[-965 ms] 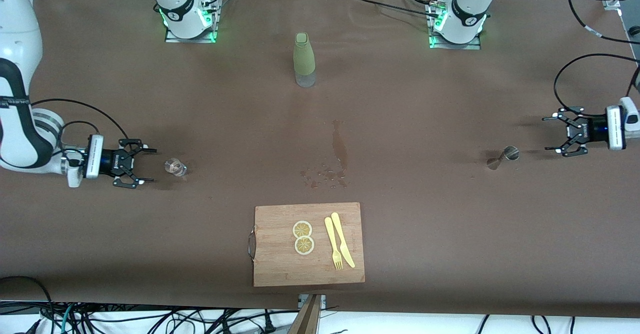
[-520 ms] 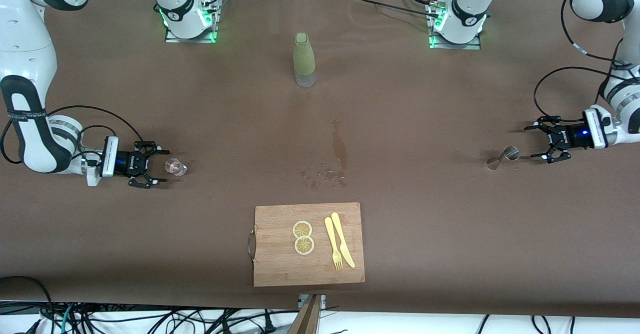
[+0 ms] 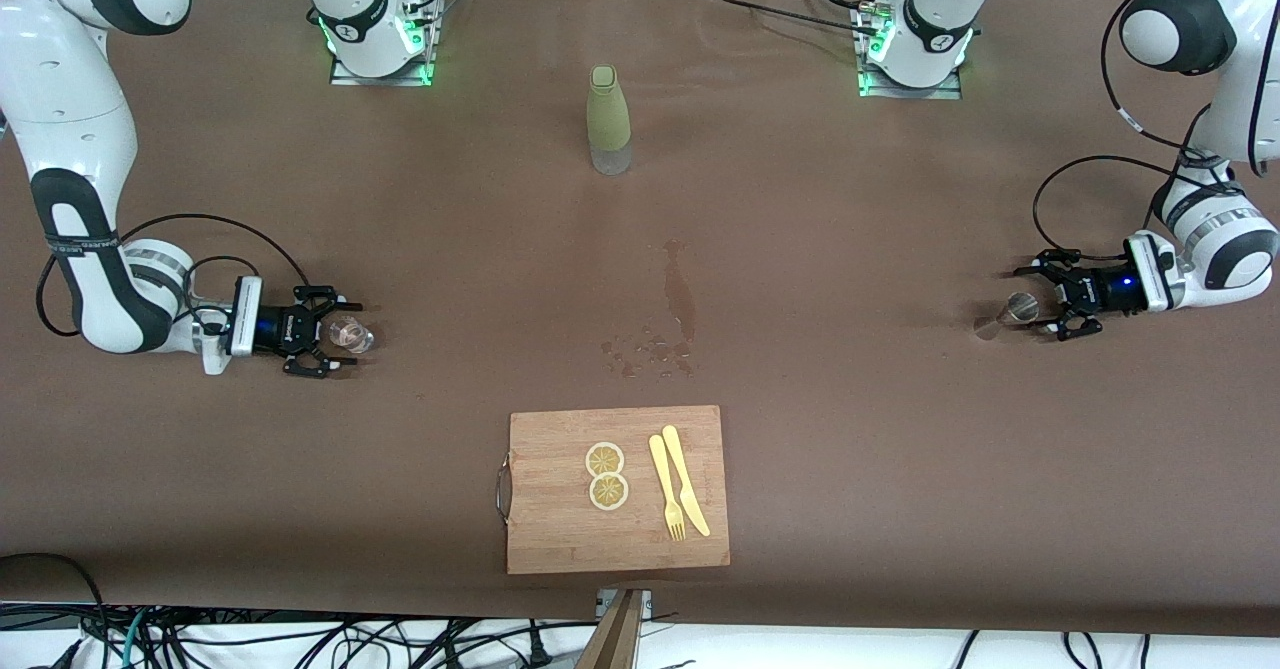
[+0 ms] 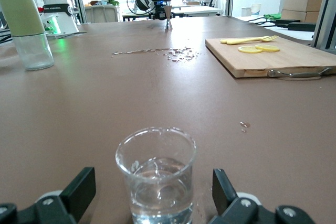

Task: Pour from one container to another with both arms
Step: 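Grasp the glass cup with the right gripper while the left gripper grasps the jigger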

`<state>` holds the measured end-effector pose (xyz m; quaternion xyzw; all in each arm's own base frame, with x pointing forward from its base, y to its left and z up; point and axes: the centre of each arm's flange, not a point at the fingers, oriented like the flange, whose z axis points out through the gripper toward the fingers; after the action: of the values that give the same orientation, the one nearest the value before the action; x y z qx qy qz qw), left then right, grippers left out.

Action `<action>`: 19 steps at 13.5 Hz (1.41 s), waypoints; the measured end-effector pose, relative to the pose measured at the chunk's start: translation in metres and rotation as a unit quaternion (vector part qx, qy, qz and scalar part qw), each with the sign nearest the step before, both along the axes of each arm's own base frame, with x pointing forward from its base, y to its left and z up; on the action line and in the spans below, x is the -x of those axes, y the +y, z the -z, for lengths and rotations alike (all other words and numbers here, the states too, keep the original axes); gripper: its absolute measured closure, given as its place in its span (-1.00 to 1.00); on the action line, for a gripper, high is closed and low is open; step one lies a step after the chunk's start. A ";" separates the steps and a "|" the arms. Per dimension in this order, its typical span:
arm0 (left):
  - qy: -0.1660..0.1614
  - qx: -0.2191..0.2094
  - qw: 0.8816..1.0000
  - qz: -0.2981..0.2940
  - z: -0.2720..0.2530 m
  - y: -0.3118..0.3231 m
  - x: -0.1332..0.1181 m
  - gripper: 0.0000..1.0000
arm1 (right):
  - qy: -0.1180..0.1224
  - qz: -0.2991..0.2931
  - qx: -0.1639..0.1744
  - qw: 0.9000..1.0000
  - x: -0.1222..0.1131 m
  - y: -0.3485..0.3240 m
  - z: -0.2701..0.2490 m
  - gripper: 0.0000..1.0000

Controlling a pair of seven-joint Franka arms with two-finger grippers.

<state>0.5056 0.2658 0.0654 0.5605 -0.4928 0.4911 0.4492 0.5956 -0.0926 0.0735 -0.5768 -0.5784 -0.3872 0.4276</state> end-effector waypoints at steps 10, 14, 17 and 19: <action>0.003 0.017 1.000 0.019 0.014 -0.036 -0.013 -1.00 | 0.002 0.002 -0.010 1.000 -0.002 0.011 0.002 0.69; 0.001 0.018 1.000 0.022 0.013 -0.039 -0.015 -0.91 | 0.000 0.006 -0.022 1.000 -0.004 0.019 0.000 0.69; -0.002 0.017 1.000 0.023 0.012 -0.039 -0.017 -0.44 | 0.003 0.012 -0.037 0.999 -0.009 0.032 -0.003 0.69; -0.006 0.014 1.000 0.024 0.009 -0.037 -0.021 0.06 | 0.012 0.009 -0.051 0.999 -0.015 0.053 -0.010 0.69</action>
<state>0.5263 0.2291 0.0561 0.5394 -0.5020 0.4906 0.4651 0.6110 -0.0392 0.0833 -0.5635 -0.5478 -0.4134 0.4599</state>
